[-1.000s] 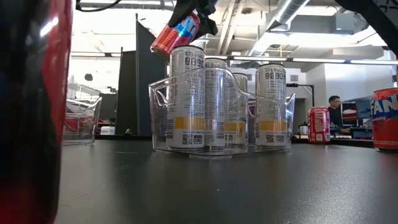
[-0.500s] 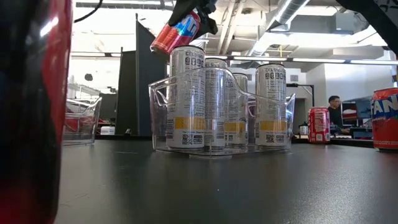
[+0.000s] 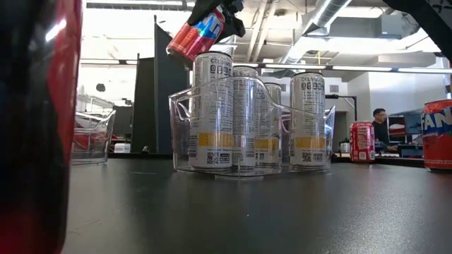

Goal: Sort soda cans
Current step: Put the orange soda can into the left transparent bin

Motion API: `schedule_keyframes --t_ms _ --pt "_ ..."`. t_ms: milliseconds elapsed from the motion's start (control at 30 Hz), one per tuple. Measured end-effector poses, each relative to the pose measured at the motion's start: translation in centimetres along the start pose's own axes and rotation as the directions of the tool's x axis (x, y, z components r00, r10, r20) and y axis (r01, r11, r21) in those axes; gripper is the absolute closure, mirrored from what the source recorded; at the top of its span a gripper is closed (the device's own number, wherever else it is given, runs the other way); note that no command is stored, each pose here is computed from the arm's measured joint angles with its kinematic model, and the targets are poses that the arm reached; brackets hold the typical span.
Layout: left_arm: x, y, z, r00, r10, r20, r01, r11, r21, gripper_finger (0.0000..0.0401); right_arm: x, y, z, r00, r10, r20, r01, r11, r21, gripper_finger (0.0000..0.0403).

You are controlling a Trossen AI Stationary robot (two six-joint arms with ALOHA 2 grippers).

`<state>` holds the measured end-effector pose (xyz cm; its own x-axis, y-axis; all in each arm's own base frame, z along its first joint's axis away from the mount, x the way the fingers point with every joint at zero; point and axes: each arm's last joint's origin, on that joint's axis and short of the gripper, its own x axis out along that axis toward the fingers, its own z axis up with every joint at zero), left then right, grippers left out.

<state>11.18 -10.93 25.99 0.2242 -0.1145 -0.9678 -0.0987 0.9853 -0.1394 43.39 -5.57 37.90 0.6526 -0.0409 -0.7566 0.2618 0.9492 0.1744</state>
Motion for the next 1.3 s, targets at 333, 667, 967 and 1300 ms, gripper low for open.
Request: schedule_keyframes --t_ms 333,667,967,1300 --pt "3.9 -0.2 -0.2 0.977 0.159 -0.143 -0.150 0.986 0.068 0.0135 0.0 0.0 0.1 1.000 0.001 0.005 0.000 1.000 -0.006 0.0096" --pt "4.4 0.2 0.7 0.975 0.182 -0.128 -0.166 0.978 0.126 0.0268 0.0 0.0 0.0 1.000 0.000 0.003 0.000 1.000 -0.007 0.0096" --pt "4.6 0.7 1.9 0.983 0.173 -0.069 -0.162 0.977 0.141 0.0395 0.0 0.0 0.0 1.000 0.000 0.003 0.000 1.000 -0.013 0.0096" --pt "4.8 1.7 3.9 0.987 0.158 0.014 -0.157 0.965 0.208 0.0400 0.0 -0.1 0.0 1.000 -0.002 -0.003 0.002 1.000 -0.013 0.0096"
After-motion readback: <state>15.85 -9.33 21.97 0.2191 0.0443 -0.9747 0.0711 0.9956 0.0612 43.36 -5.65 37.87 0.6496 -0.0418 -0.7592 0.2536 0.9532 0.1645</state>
